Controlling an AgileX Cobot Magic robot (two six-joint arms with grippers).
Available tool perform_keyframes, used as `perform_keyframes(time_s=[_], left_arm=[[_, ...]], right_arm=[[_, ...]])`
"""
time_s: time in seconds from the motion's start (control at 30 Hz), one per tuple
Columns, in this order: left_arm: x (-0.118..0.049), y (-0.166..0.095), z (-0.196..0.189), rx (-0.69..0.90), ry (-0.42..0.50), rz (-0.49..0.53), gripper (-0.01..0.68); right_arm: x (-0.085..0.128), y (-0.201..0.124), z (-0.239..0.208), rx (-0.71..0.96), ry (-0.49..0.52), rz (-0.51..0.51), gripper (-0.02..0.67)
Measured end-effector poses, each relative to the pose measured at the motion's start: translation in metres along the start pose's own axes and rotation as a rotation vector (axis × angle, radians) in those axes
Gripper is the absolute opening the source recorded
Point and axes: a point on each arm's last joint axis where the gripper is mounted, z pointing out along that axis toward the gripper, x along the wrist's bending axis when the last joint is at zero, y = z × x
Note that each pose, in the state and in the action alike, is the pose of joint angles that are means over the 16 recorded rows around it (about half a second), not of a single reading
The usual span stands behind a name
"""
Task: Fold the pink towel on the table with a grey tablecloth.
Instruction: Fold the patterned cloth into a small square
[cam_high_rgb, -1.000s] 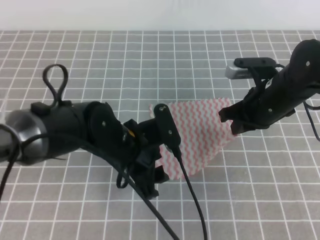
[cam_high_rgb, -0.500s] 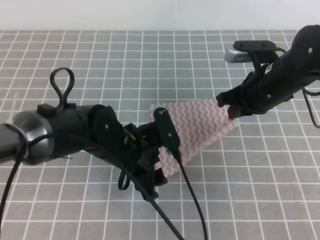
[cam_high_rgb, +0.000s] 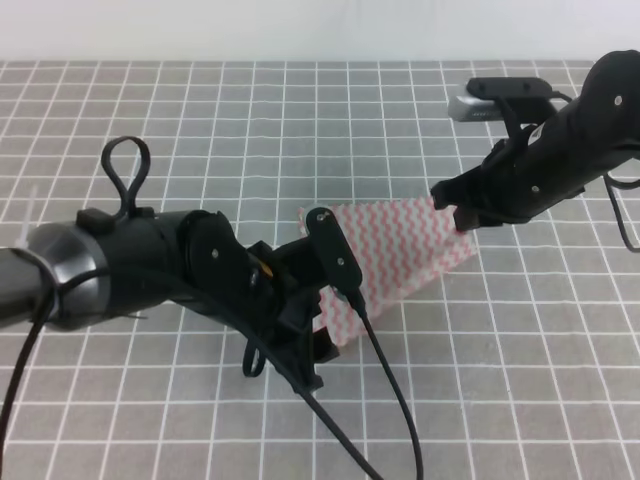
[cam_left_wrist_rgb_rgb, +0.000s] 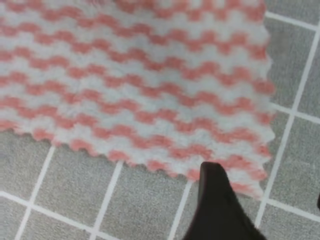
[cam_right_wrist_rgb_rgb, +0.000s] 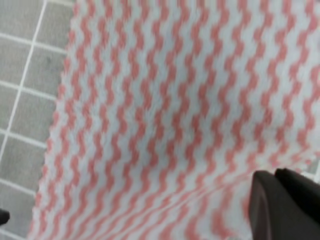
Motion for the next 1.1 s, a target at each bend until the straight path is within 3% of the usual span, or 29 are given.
perform_keyframes(time_s=[0.3,0.73,1.1], left_arm=[[-0.012,0.01,0.005,-0.002,0.016,-0.028,0.384],[-0.018,0.015,0.015,0.056,0.15,-0.105,0.383],[-0.031,0.022,0.018,0.075,0.161,-0.048,0.383]], right_arm=[[0.0,0.002,0.0,-0.017,0.0,0.001,-0.016],[0.0,0.001,0.0,-0.016,0.0,-0.001,-0.016],[0.0,0.001,0.0,-0.015,0.0,-0.007,-0.016]])
